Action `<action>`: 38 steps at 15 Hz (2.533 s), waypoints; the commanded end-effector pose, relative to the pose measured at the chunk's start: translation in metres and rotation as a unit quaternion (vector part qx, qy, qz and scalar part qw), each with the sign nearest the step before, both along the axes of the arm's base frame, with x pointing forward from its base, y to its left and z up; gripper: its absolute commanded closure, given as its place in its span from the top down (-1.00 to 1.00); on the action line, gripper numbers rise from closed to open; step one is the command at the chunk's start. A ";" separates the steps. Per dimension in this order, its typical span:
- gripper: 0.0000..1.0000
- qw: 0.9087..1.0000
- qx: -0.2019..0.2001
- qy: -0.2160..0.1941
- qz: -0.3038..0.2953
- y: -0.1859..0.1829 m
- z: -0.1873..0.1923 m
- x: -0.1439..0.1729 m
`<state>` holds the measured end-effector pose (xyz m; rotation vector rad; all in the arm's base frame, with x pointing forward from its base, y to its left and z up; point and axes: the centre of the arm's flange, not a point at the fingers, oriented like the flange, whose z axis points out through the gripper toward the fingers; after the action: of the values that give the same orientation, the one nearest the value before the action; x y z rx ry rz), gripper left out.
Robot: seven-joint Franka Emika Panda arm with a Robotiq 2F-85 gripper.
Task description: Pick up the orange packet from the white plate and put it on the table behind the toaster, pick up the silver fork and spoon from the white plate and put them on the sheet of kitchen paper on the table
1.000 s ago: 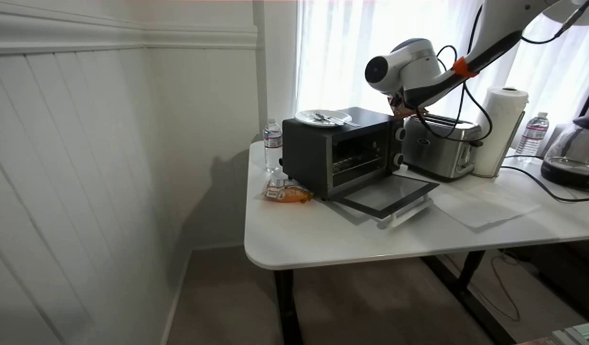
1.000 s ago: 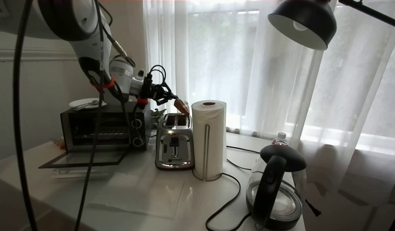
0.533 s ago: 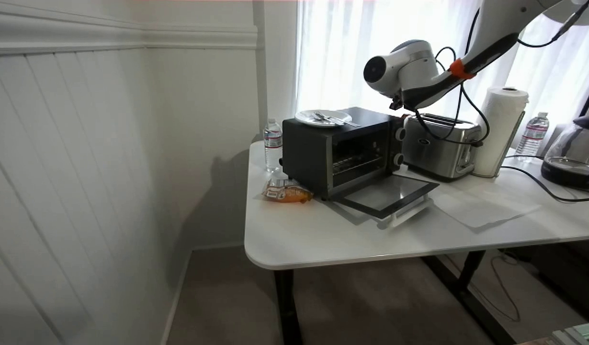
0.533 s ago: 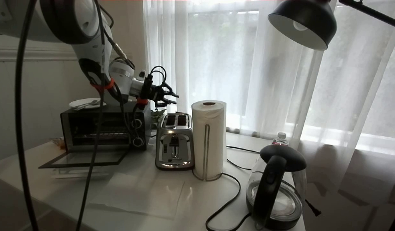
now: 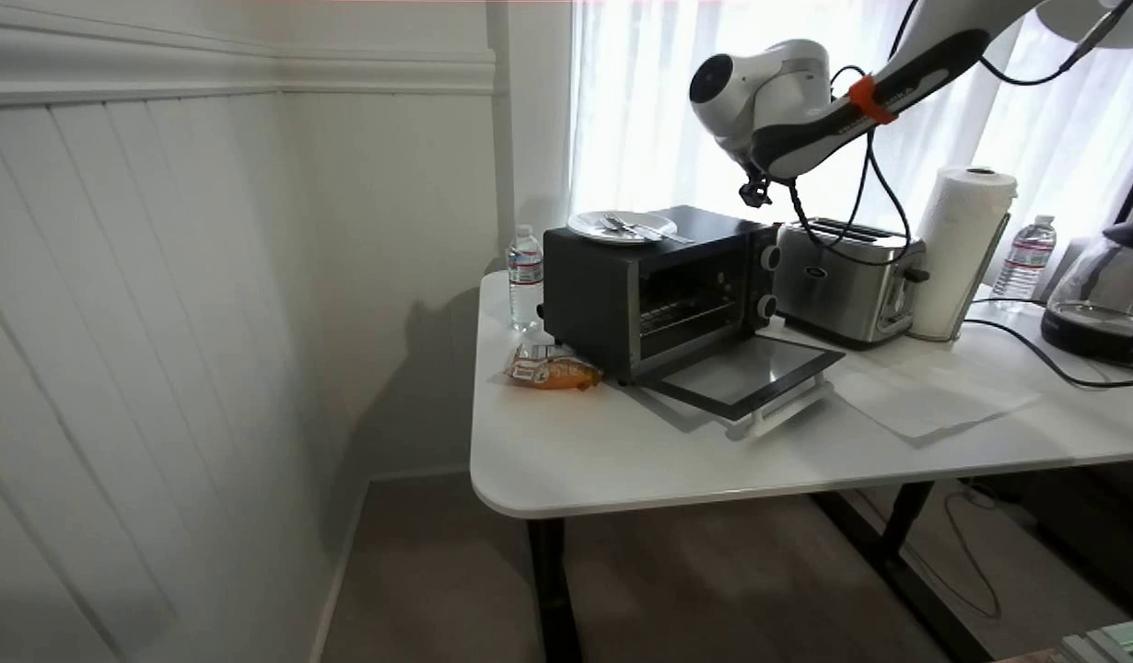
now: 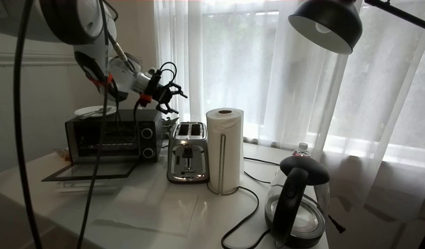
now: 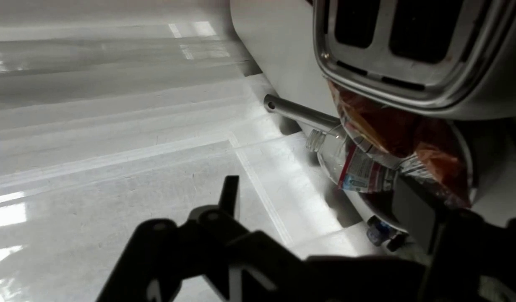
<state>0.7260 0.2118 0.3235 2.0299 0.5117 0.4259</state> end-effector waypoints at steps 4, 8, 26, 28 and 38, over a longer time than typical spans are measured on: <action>1.00 0.989 0.050 0.136 -0.031 0.020 0.065 -0.018; 1.00 0.969 0.112 0.219 -0.027 0.032 0.090 -0.048; 1.00 0.874 0.431 0.222 -0.032 0.138 0.175 -0.116; 1.00 0.874 0.432 0.222 -0.033 0.137 0.175 -0.115; 1.00 0.869 0.428 0.247 -0.003 0.188 0.151 -0.174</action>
<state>0.5750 0.3964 0.4812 3.0291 0.7154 0.0702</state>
